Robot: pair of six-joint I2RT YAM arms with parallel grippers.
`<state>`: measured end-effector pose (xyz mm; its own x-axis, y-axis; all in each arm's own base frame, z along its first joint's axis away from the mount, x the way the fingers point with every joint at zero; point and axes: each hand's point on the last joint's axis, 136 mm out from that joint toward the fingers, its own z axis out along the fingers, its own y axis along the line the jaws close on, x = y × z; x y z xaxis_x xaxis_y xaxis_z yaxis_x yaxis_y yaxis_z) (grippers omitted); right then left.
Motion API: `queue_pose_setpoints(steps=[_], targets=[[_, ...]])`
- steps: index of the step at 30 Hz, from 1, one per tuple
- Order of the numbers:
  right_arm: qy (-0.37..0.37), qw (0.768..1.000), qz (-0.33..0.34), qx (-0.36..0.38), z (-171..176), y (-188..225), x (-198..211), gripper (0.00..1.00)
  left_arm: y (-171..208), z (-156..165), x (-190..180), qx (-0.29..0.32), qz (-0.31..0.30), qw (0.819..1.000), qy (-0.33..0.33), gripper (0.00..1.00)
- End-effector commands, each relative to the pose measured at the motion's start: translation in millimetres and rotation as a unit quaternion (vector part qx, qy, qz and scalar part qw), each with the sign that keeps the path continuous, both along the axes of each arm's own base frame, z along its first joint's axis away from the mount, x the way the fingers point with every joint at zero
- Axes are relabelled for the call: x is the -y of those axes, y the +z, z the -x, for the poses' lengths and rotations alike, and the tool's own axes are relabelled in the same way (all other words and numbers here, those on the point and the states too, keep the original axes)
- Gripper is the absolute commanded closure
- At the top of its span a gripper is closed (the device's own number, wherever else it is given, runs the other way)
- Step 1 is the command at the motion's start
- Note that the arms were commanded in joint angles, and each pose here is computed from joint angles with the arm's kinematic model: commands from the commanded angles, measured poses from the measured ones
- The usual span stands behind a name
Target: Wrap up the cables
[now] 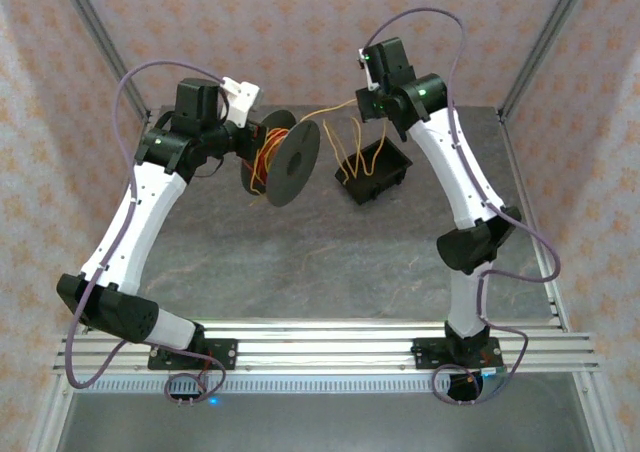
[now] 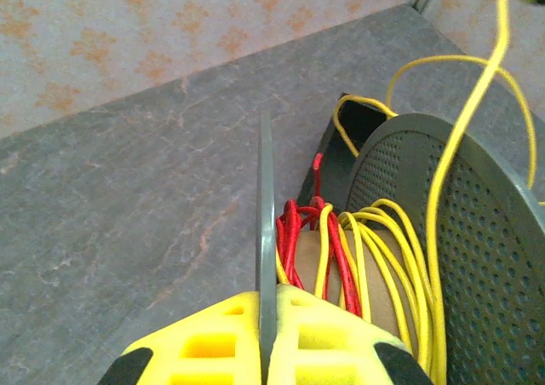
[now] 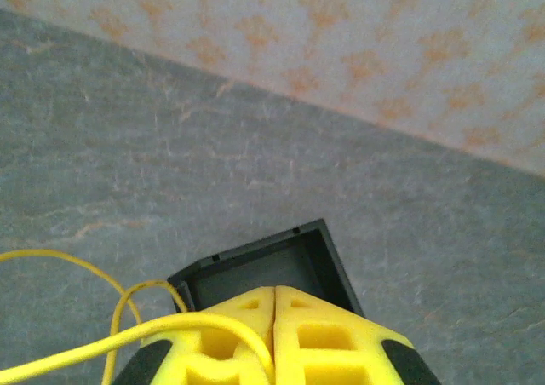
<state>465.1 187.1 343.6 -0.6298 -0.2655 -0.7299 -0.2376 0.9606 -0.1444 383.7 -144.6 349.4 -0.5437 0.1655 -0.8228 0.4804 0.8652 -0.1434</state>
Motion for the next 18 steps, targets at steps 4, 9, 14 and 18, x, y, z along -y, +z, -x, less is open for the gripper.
queue_pose_setpoints(steps=[4, 9, 14, 18], targets=[[-0.067, 0.994, -0.058, -0.061, -30, -50, 33, 1.0, 53, 30, 2, 0.045, 0.033, 0.998, -0.027, 1.0], [-0.061, 0.988, -0.096, -0.105, -38, -83, 27, 1.0, 72, 42, 6, 0.049, 0.058, 0.996, -0.046, 1.0], [-0.066, 0.983, -0.117, -0.126, -40, -102, 29, 1.0, 94, 50, -1, 0.063, 0.103, 0.992, -0.043, 1.0], [-0.072, 0.98, -0.126, -0.136, -39, -111, 34, 1.0, 115, 48, -18, 0.079, 0.156, 0.984, -0.026, 1.0]])
